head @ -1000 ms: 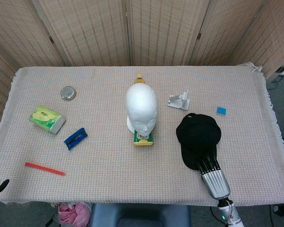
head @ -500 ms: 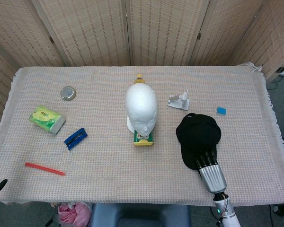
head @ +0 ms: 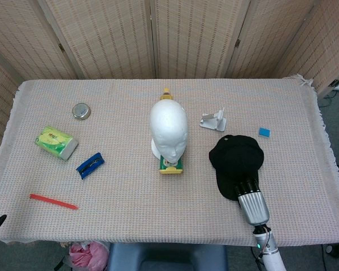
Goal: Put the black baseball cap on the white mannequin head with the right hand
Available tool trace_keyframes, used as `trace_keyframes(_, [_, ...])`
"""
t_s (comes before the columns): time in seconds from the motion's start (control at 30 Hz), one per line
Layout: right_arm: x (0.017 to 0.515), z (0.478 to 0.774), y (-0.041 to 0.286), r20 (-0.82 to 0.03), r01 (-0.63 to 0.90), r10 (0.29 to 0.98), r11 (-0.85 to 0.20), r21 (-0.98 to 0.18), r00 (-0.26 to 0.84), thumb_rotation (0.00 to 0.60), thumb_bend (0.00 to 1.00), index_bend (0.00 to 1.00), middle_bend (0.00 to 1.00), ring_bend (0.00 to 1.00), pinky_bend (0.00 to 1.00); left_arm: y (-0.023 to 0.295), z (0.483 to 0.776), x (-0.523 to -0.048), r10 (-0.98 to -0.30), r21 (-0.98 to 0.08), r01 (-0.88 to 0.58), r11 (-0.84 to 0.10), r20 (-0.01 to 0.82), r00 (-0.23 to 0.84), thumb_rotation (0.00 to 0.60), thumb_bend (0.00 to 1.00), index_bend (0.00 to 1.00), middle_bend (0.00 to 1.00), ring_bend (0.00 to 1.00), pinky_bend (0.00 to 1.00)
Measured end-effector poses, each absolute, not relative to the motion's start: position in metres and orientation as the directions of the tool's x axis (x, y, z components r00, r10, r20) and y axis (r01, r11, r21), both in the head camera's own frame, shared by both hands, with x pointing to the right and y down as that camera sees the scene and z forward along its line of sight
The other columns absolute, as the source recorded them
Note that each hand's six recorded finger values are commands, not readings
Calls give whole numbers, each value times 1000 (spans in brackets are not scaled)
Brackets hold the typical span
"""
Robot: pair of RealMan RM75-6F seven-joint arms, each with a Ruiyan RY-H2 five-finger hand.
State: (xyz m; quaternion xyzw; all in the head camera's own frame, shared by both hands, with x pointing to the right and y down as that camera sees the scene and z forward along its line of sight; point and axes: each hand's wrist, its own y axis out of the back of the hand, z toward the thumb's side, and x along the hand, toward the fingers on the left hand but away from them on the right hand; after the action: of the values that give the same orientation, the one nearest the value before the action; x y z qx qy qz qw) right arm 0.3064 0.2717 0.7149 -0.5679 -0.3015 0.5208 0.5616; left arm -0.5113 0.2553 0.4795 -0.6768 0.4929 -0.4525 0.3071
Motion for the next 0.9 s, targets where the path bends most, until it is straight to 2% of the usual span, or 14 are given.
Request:
trace_keyframes(0.07, [305,713,268,-226,-223,934,-166,-961,278,600,364,684,597,531,692,255,477,-512,-948,-865,-389,-316,300,102,600,253,0,0,0,170])
trace_keyframes(0.13, [303,709,263,-187,-196,943,-136,-971,276,600,406,755,650,605,783,256,476,-513,-951,-867,-390,-309,294,100,600,253,0,0,0,170])
trace_keyframes(0.23, [302,701,254,-118,-164,957,-76,-984,265,600,450,816,698,669,861,258,473,-514,-954,-870,-392,-298,284,95,600,253,0,0,0,170])
trace_keyframes(0.5, [307,678,227,47,-136,973,79,-988,225,600,494,871,736,715,900,261,469,-516,-958,-873,-395,-286,274,88,600,253,0,0,0,170])
trace_keyframes(0.9, [301,641,199,224,-304,908,338,-891,354,600,501,889,751,728,905,262,468,-515,-957,-873,-392,-289,276,90,600,253,0,0,0,170])
